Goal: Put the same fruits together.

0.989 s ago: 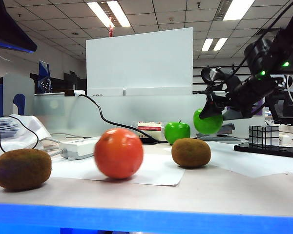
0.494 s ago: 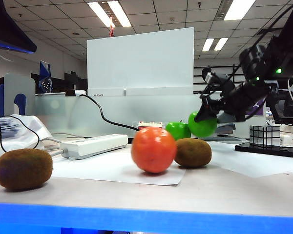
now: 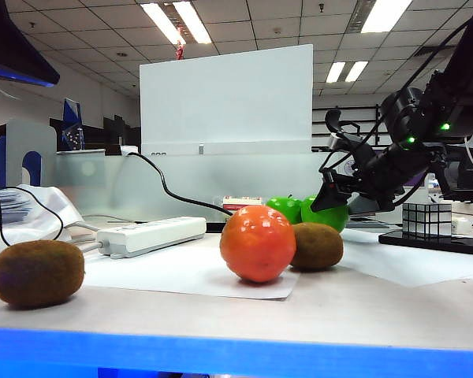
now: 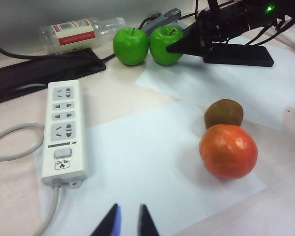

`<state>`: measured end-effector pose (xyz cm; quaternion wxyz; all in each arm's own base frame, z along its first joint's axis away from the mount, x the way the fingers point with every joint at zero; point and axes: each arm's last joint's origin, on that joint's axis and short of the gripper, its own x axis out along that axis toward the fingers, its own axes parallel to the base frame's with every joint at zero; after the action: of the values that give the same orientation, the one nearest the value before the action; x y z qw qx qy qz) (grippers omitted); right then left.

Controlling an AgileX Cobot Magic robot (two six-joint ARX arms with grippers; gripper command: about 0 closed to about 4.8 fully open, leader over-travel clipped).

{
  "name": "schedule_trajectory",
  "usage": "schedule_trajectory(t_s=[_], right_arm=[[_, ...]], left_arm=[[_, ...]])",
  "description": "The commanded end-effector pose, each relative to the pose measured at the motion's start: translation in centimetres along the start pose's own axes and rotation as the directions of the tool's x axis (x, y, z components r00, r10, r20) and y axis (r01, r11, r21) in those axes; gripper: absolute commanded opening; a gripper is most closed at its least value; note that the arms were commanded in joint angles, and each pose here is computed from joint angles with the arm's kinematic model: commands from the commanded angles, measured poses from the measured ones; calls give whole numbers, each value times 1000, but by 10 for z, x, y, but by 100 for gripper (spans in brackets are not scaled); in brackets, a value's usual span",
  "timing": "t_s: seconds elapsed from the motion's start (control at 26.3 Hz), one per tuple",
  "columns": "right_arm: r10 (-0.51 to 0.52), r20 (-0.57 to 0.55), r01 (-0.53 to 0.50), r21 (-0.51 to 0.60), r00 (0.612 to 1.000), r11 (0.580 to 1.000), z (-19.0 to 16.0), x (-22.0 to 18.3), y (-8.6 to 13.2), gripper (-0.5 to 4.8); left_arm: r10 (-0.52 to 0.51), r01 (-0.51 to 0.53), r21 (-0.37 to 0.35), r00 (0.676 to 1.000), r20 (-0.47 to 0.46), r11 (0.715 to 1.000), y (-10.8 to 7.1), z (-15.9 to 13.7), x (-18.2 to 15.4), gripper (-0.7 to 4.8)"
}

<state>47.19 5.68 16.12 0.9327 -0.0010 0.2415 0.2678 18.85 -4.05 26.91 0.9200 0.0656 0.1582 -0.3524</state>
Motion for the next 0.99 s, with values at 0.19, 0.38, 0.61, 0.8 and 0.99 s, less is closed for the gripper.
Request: schedule_trajectory(t_s=[0.19, 0.38, 0.61, 0.8, 0.99], right_arm=[[6, 36, -6, 14, 999, 1000, 7, -2, 1, 477], [3, 35, -4, 29, 999, 1000, 7, -2, 1, 479], [-34, 45, 32, 34, 998, 999, 10, -4, -1, 479], [-108, 130, 100, 63, 986, 993, 31, -22, -7, 479], [-96, 231, 87, 48, 968, 995, 61, -51, -7, 479]], left_arm=[[-3, 3, 11, 1000, 18, 1000, 0, 3, -1, 62], [-5, 4, 10, 1000, 17, 1000, 0, 3, -1, 62], [-98, 98, 6, 995, 29, 995, -2, 3, 0, 74], [-191, 191, -3, 981, -23, 982, -8, -4, 11, 125], [-292, 294, 14, 952, -86, 956, -21, -11, 35, 275]])
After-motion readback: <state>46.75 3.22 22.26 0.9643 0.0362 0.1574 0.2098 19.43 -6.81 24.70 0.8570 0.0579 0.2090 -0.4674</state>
